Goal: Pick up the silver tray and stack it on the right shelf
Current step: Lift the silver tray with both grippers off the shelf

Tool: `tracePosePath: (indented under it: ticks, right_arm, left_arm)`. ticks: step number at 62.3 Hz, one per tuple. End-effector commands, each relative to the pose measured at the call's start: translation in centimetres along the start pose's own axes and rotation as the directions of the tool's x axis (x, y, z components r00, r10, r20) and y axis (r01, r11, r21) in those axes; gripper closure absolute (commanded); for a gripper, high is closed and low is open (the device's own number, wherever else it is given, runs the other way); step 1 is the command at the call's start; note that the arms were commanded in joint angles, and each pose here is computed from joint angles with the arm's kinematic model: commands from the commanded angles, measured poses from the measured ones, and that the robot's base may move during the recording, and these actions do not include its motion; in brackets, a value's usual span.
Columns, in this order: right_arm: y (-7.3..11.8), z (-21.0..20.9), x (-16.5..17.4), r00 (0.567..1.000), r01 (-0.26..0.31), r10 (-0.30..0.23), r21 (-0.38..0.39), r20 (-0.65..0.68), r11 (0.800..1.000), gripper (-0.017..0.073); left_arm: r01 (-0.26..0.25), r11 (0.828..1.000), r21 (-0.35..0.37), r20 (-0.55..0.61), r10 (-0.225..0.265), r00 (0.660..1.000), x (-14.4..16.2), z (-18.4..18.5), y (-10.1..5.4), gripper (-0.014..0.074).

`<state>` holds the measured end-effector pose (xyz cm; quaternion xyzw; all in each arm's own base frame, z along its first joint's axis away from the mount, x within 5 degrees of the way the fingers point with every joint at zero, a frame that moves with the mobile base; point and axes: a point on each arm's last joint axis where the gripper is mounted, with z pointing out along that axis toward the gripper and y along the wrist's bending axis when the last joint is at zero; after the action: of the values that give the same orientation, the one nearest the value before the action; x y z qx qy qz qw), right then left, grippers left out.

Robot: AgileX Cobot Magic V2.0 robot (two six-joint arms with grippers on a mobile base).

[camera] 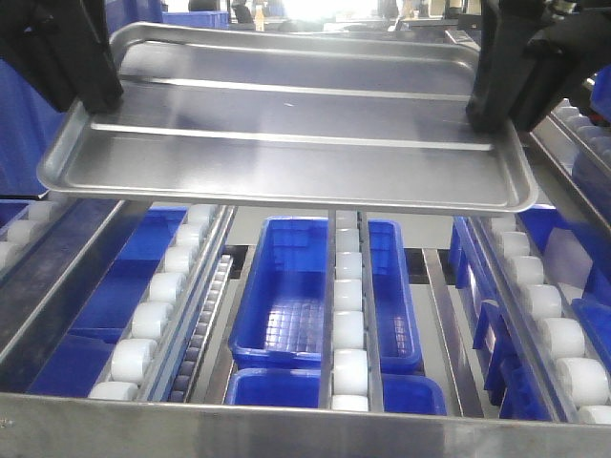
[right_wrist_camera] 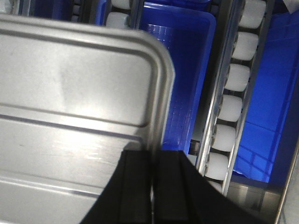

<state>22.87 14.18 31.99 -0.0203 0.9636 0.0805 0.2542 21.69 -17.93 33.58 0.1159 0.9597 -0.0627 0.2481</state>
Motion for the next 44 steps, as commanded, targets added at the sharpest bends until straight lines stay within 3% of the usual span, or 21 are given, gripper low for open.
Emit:
tracePosePath:
  ticks: [1,44]
  right_arm:
    - [0.04,-1.92,-1.18,0.994,0.038,-0.036,-0.020,0.107,0.999,0.0503]
    - [0.04,-1.92,-1.19,0.994,0.039,-0.036,-0.020,0.108,0.999,0.0503]
  left_arm:
    - [-0.035,0.999,-0.004,0.063,0.035,0.997,-0.41,-1.91,0.23,0.0688]
    - [-0.035,0.999,-0.004,0.063,0.035,0.997,-0.41,-1.91,0.23,0.0688]
